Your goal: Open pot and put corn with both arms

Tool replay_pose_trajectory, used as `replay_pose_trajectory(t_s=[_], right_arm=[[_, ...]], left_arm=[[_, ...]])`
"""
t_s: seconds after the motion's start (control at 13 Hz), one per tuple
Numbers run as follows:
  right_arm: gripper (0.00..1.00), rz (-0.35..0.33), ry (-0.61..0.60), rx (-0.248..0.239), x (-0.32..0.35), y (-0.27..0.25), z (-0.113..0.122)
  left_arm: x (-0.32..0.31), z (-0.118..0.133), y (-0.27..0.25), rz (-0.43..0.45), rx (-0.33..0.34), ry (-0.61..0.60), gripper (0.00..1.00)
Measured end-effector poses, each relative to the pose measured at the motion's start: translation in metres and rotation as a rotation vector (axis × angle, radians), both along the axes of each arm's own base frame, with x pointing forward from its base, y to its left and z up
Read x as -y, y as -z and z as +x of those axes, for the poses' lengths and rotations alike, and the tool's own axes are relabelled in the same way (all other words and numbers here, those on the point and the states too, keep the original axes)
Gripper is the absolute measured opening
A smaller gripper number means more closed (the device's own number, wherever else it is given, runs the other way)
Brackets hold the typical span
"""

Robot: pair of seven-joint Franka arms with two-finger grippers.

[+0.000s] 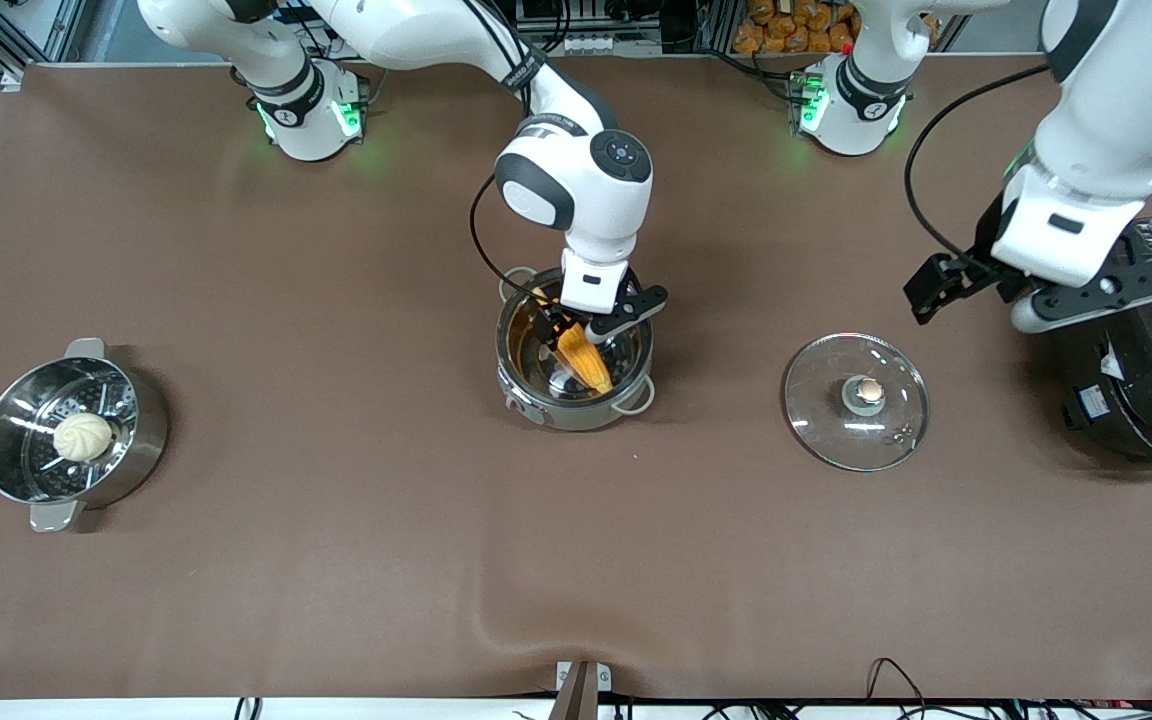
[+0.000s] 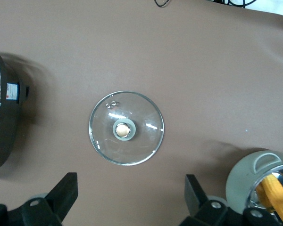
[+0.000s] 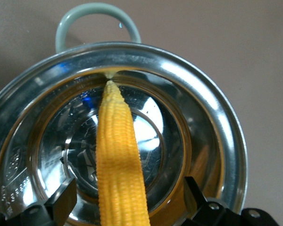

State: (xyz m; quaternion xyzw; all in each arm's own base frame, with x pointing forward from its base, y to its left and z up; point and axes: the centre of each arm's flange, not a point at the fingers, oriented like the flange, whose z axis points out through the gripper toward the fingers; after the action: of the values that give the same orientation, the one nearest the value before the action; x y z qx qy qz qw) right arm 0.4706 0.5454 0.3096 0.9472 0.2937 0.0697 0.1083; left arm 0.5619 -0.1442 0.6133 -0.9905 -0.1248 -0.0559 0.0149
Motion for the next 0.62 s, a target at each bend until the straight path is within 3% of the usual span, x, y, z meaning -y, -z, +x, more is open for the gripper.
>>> replay_pose_trajectory(t_s=[0.15,0.31,0.62], right_arm=[[1.00,-0.005,0.040,0.008,0.009,-0.025,0.013],[1.00,0.034,0.110,0.004,0.029,-0.065,0.033],[1.00,0.031,0.296,-0.036,0.125,-0.118,0.092]], left_arm=[[-0.019,-0.002,-0.008,-0.012,-0.002,-0.010,1.00],[-0.030,-0.001,-0.013,-0.033,-0.002,-0.026,1.00],[-0.036,-0.002,-0.014,-0.058,-0.015,0.015,1.00]])
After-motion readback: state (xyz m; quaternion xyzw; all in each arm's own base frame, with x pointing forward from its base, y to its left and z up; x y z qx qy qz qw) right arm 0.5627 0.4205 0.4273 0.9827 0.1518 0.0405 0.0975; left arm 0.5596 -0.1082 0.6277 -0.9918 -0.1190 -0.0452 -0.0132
